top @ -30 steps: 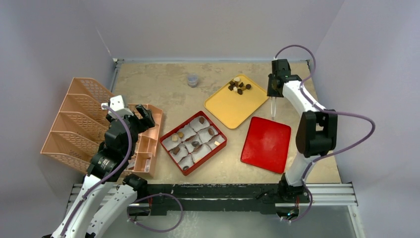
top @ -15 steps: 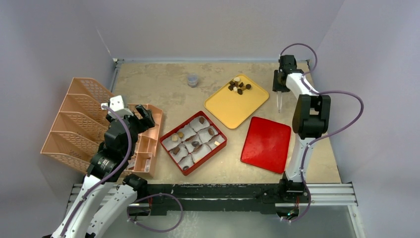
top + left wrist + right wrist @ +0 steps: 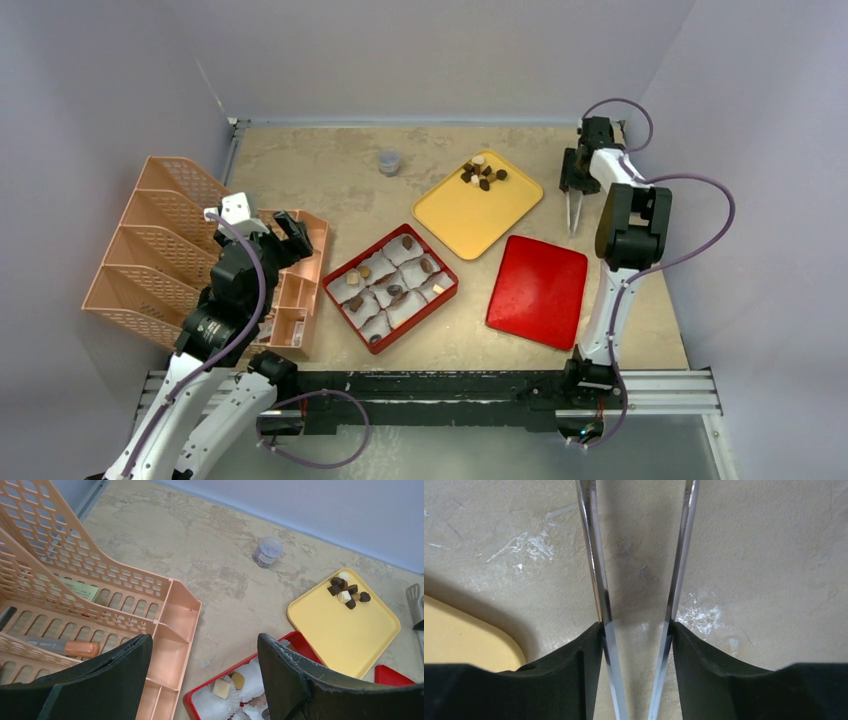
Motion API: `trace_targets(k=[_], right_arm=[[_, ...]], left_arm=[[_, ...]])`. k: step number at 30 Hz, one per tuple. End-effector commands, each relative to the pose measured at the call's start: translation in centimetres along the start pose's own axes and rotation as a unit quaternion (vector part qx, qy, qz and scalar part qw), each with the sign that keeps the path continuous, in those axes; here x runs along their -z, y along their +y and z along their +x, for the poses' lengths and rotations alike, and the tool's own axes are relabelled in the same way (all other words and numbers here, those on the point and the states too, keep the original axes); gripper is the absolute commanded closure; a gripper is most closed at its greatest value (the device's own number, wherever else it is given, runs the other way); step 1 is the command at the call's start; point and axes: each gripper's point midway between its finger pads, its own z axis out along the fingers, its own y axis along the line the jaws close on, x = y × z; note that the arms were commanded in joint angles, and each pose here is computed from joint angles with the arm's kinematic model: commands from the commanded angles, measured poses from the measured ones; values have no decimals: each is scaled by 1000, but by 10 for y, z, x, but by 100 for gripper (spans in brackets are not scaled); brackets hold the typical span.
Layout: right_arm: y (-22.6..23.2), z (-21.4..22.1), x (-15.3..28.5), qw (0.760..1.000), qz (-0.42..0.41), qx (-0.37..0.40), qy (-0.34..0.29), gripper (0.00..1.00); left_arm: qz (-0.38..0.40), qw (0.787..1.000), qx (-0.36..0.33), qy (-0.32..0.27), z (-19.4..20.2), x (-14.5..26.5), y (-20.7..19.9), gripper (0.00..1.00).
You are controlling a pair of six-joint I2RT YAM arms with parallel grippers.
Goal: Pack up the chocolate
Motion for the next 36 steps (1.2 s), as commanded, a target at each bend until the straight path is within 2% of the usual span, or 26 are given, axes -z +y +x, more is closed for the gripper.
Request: trace_targets(k=[1,5,11,16,19,23,30,32,36], right_arm=[[-5,-45,52,998,18,-16,-63,45],[2,-34,78,996,-1,-65,-54,45],[3,-12,90,994,-2,-103,-26,42],[5,-7,80,996,-7,-90,-28,51],[8,-14,68,996,-13,-74,-39,51],[8,-15,47,998,-6,-60,-23,51],[2,-14,27,999,16,-47,-6,42],[0,-13,33,998,23,-51,1,35],[-3,-19,60,997,20,-70,-25,26]], left_arm=[[5,1000,13,-20,-11,1,-3,24],[4,1000,15,-23,-13,2,-2,24],[6,1000,16,-25,-14,3,-2,24],[9,999,17,-26,-15,4,-3,24],[10,999,19,-27,-15,5,-3,24],[10,999,19,-28,-15,5,-2,24],[7,999,18,-28,-15,5,-1,24],[6,999,17,-26,-15,5,-1,24],[5,1000,17,-26,-14,4,-1,24]])
